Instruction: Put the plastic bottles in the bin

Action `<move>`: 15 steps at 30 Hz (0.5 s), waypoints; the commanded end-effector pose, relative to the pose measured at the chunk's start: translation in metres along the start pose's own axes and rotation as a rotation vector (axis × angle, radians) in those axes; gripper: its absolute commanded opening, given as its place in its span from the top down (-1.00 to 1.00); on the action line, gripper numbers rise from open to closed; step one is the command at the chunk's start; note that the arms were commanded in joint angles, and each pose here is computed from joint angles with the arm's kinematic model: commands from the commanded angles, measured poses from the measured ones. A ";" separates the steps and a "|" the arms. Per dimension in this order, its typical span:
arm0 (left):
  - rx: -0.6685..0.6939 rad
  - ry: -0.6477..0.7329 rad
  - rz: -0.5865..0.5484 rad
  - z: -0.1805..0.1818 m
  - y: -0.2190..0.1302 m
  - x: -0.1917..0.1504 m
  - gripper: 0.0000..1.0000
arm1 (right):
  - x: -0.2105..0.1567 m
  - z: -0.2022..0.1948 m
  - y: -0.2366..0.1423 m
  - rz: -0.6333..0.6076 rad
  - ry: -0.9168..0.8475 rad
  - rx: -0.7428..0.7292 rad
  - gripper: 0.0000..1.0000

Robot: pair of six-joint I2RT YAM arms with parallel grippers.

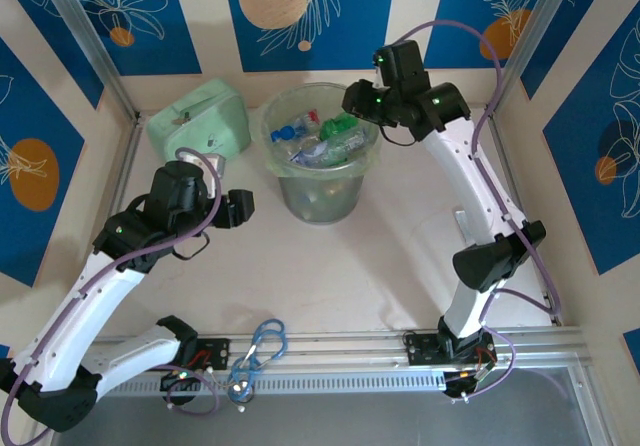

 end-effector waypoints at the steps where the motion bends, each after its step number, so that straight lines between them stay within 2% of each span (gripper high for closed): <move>1: -0.015 -0.036 -0.036 0.001 -0.008 0.007 -0.43 | -0.016 -0.002 0.000 0.027 -0.041 -0.060 0.25; 10: -0.038 -0.101 -0.019 0.006 -0.002 0.003 -0.43 | -0.037 -0.034 0.037 0.112 0.047 -0.106 0.32; 15: -0.027 -0.118 -0.024 0.010 -0.005 0.001 -0.43 | -0.031 -0.027 0.021 0.086 0.040 -0.050 0.32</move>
Point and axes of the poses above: each hand's point on the last joint's axis, 136 mm out from that joint toward the fingers, its own y axis out along the fingers, its own z axis along the line the jaws close on, x = y × z, the point moved 9 cm from there along -y, back along the fingers, and after that the axes turned 10 degrees about y, right-handed, at the moved point
